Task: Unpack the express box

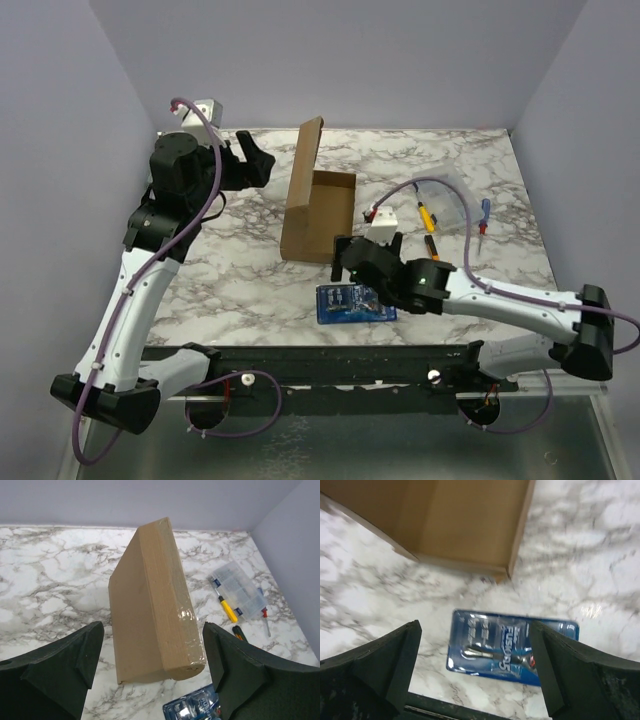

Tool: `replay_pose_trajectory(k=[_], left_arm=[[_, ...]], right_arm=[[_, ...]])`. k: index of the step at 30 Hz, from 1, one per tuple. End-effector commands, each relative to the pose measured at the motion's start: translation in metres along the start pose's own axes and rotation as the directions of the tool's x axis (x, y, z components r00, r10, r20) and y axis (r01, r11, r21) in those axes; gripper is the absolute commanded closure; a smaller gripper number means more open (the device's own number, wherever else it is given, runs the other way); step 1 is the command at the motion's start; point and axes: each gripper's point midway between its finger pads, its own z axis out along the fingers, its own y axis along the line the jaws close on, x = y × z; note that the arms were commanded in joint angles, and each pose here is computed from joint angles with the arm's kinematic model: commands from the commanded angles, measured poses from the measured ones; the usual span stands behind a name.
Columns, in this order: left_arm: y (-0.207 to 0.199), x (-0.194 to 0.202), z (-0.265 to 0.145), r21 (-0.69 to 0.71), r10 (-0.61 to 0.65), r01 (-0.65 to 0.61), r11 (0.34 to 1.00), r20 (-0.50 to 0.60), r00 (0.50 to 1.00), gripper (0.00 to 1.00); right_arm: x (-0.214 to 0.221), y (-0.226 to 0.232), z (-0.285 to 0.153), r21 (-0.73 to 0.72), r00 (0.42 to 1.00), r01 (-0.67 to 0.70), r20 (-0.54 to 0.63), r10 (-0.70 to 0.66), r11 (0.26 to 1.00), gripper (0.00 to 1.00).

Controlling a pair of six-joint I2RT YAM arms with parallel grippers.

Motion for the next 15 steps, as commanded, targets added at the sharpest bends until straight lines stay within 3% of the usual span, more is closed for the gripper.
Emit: replay_pose_trajectory(k=[1,8,15], left_arm=[[-0.028,-0.045,-0.022,0.107,-0.035,0.018,0.994,0.159,0.987,0.12],[-0.053,-0.099,-0.061,0.186,-0.03,-0.039,0.982,0.352,0.935,0.07],[-0.07,-0.154,-0.134,0.212,-0.053,-0.091,0.973,0.589,0.806,0.01]], right_arm=[[-0.096,-0.004,-0.049,-0.005,0.961,0.114,0.254,-0.109,0.994,0.0],[-0.237,-0.011,-0.152,-0.011,0.778,0.235,0.601,-0.182,0.972,0.0],[-0.325,-0.03,-0.248,-0.05,0.622,0.218,0.777,-0.099,0.975,0.0]])
